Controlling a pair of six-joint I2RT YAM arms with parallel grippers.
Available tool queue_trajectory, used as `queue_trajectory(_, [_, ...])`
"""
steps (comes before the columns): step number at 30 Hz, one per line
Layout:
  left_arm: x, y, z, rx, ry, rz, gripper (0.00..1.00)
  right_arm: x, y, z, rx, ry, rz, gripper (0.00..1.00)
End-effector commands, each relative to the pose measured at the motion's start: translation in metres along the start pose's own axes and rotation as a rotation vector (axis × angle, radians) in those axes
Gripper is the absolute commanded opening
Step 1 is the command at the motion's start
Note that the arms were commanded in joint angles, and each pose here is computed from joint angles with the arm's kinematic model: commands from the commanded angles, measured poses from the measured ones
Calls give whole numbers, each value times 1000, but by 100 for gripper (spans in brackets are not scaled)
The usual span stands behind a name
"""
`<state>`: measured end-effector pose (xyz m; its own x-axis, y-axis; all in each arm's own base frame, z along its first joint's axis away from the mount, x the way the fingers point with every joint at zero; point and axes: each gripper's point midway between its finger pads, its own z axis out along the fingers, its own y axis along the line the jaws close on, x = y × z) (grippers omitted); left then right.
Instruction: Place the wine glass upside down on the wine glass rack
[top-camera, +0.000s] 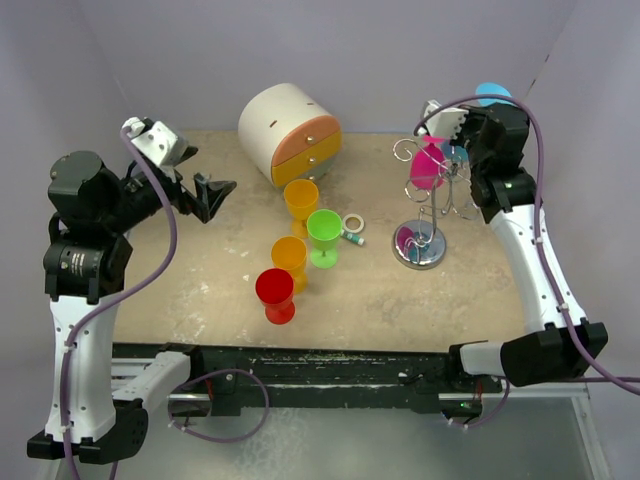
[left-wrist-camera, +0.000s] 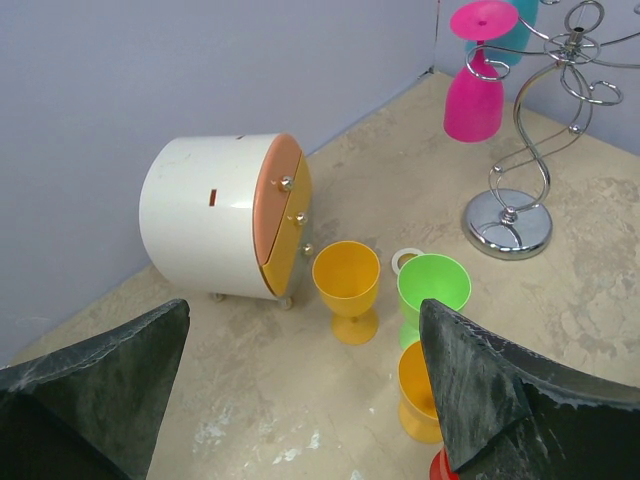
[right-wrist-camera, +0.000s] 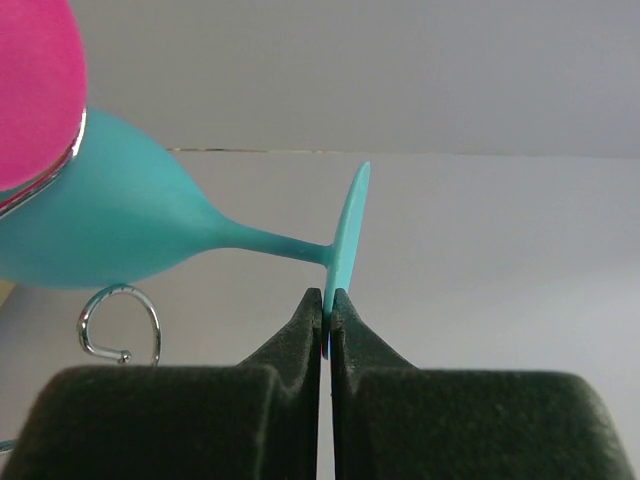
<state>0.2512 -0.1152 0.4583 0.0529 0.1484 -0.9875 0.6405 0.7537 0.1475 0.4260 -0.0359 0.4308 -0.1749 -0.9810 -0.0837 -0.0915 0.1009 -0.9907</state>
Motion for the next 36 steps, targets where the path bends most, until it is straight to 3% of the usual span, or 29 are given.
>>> queue_trajectory(1, [-15, 0, -2, 6, -48, 39, 99, -2, -6, -6, -41, -46, -131, 0])
queue_trajectory(16, [-14, 0, -6, 1, -52, 46, 99, 0, 9, -8, -148, -124, -228, 0])
queue_trajectory(36, [-13, 0, -8, -4, -54, 65, 99, -13, 12, -27, -179, -221, -162, 0])
